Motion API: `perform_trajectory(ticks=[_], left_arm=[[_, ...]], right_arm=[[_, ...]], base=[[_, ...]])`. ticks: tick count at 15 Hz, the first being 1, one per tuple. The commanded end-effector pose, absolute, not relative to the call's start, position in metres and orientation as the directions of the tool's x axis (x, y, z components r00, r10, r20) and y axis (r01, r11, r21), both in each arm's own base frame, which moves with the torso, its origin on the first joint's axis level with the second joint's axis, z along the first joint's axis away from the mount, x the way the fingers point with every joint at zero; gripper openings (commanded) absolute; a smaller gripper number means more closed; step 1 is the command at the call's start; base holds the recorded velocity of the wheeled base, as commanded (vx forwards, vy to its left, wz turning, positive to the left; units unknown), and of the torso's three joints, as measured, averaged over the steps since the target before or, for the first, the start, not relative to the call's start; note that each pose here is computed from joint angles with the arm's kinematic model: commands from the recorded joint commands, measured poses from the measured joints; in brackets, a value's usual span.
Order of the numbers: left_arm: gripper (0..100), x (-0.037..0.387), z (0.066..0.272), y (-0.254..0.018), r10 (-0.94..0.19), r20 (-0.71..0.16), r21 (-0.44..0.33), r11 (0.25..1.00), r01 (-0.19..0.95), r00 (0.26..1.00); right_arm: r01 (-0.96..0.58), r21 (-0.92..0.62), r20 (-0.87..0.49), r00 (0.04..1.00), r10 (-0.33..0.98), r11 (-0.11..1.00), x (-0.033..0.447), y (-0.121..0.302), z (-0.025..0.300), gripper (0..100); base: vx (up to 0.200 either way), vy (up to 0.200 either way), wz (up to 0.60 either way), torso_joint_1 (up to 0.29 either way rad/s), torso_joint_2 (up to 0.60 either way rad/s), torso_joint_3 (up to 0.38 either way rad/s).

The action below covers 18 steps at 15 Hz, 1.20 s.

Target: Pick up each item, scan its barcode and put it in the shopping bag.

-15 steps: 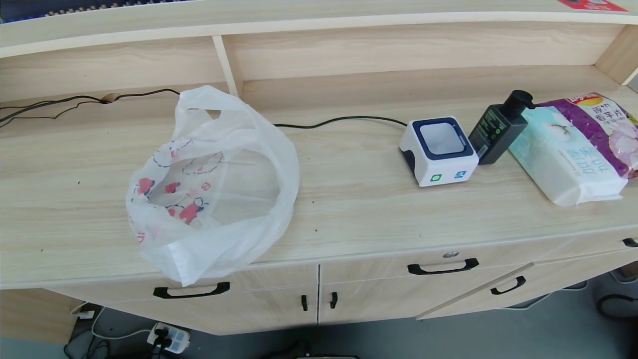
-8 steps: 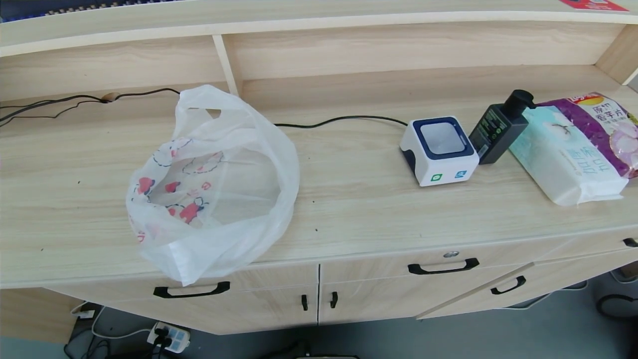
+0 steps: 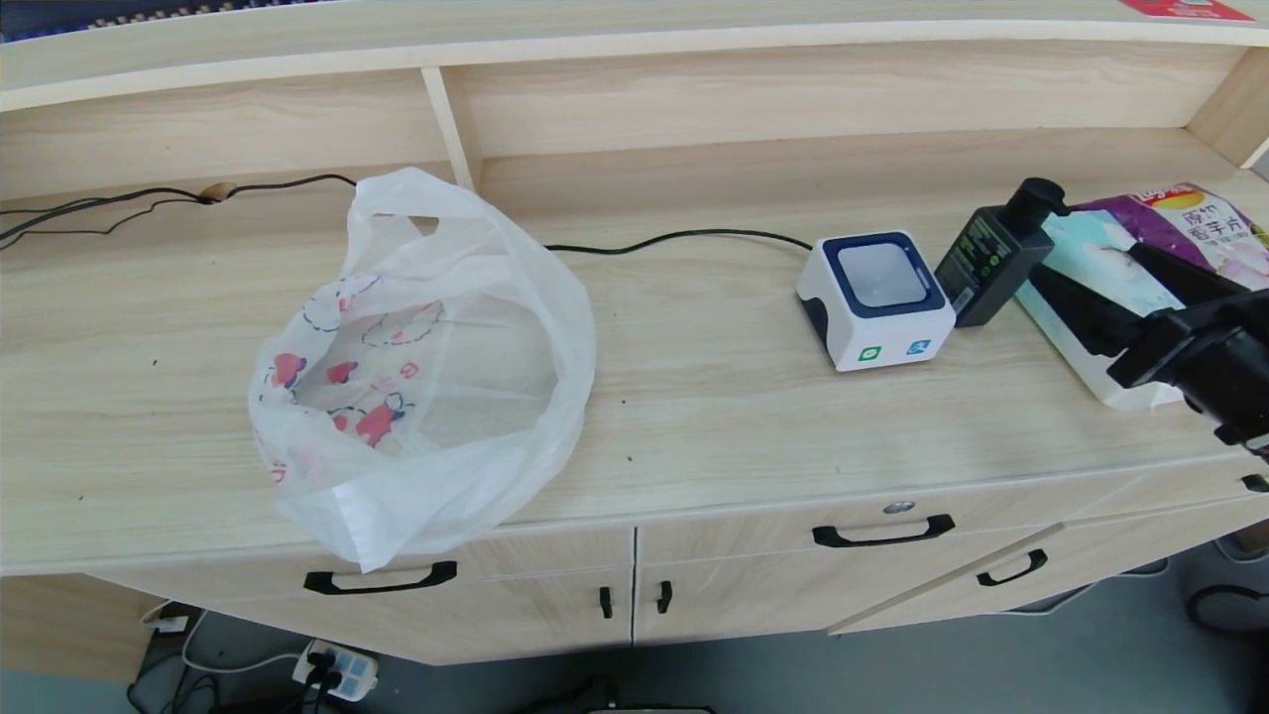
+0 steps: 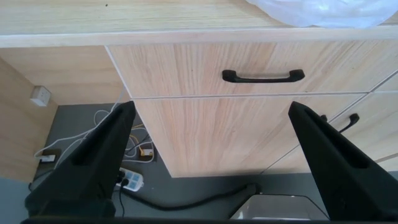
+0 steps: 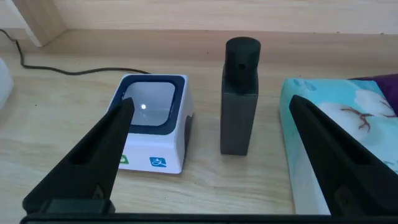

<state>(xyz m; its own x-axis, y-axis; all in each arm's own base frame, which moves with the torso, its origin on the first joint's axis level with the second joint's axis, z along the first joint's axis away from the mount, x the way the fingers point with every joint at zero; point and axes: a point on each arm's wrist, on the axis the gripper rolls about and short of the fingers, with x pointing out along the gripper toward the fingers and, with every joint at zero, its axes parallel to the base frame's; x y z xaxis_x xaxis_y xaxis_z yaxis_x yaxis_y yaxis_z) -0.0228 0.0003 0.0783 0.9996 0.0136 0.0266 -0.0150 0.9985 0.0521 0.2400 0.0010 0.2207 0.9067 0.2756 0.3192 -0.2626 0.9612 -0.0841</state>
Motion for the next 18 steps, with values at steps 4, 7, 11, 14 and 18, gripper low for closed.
perform_trajectory(ticks=[4,7,11,14,18], left_arm=[[100,-0.023,0.079,0.000,0.014,0.031,0.055,0.998,-0.015,0.999],[100,-0.023,0.079,0.000,0.014,0.031,0.055,0.998,-0.015,0.999],[100,-0.023,0.079,0.000,0.014,0.031,0.055,0.998,-0.015,0.999],[100,-0.023,0.079,0.000,0.014,0.032,0.055,0.998,-0.016,0.999],[100,-0.023,0.079,0.000,0.014,0.032,0.055,0.998,-0.016,0.999]], right_arm=[[-0.253,-0.070,0.265,0.928,0.263,0.965,0.280,-0.007,0.201,100],[-0.255,-0.065,0.265,0.928,0.263,0.965,0.294,-0.008,0.199,100],[-0.253,-0.067,0.272,0.926,0.261,0.965,0.313,-0.008,0.197,100],[-0.249,-0.074,0.295,0.920,0.260,0.966,0.329,-0.009,0.199,100],[-0.243,-0.086,0.333,0.907,0.258,0.966,0.355,-0.011,0.202,100]], base=[[0.000,0.000,0.00,0.000,0.00,0.000],[0.000,0.000,0.00,0.000,0.00,0.000],[0.000,0.000,0.00,0.000,0.00,0.000],[0.000,0.000,0.00,0.000,0.00,0.000],[0.000,0.000,0.00,0.000,0.00,0.000]])
